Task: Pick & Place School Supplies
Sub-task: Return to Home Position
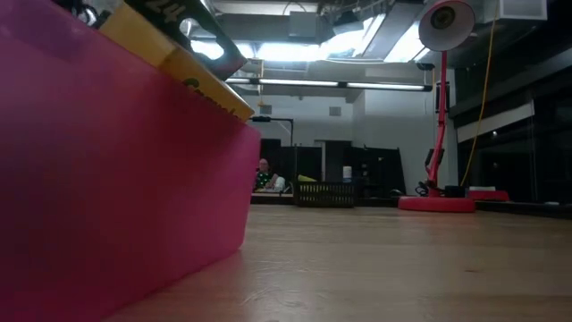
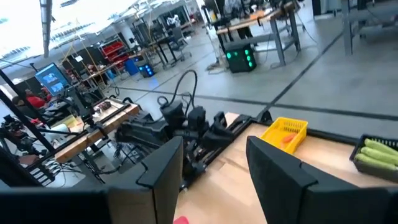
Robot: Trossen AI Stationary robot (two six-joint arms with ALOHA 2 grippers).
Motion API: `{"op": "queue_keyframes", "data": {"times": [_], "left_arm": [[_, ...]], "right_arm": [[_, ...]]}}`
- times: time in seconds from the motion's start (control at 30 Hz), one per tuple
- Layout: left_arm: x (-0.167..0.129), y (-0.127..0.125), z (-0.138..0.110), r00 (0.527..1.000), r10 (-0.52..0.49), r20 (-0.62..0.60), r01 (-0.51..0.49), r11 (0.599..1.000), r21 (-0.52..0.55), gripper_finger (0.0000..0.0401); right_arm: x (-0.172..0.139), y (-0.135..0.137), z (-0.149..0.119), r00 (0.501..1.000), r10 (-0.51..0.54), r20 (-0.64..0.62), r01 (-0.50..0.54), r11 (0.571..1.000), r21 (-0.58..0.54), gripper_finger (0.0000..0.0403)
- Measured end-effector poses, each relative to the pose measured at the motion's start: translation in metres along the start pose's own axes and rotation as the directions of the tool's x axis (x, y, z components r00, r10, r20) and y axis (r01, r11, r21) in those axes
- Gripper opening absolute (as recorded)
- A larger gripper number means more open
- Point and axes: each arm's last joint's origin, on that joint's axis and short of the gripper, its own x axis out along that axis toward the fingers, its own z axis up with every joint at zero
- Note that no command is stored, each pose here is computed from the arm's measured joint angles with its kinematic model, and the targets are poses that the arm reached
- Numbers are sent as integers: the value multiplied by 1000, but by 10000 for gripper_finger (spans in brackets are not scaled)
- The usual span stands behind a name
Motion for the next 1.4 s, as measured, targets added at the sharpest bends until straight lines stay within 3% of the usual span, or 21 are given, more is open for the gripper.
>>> {"op": "queue_keyframes", "data": {"times": [0.37, 0.47, 0.7, 0.8, 0.97, 1.13, 1.27, 1.4], "left_arm": [[-29, -12, -19, 999, -27, 18, 27, 999, 24, 86], [-30, -14, -24, 999, -21, -42, 22, 999, 40, 85], [-30, -20, -26, 999, -28, -27, 29, 999, 34, 84], [-29, -22, -28, 998, -42, -52, 42, 999, -5, 84], [-28, -27, -32, 985, -142, -100, 125, 979, -162, 84], [-28, -30, -33, 971, -212, -113, 182, 955, -233, 84], [-28, -30, -33, 970, -213, -113, 182, 955, -233, 84], [-28, -30, -33, 971, -213, -113, 182, 955, -233, 84]], "right_arm": [[-20, 3, 0, 996, 9, 86, -5, 999, -45, 180], [-23, 3, 0, 996, 13, 89, -9, 999, -51, 180], [-22, 3, 0, 996, 11, 88, -6, 998, -61, 180], [-18, 3, 0, 998, 14, 67, -10, 998, -63, 180], [-10, 3, 0, 1000, 19, 16, -18, 998, -63, 180], [8, -1, 6, 989, 54, -136, -63, 996, -66, 180], [33, -5, 14, 958, 96, -272, -139, 980, -144, 180], [64, -2, 34, 899, 260, -353, -357, 902, -244, 180]]}}
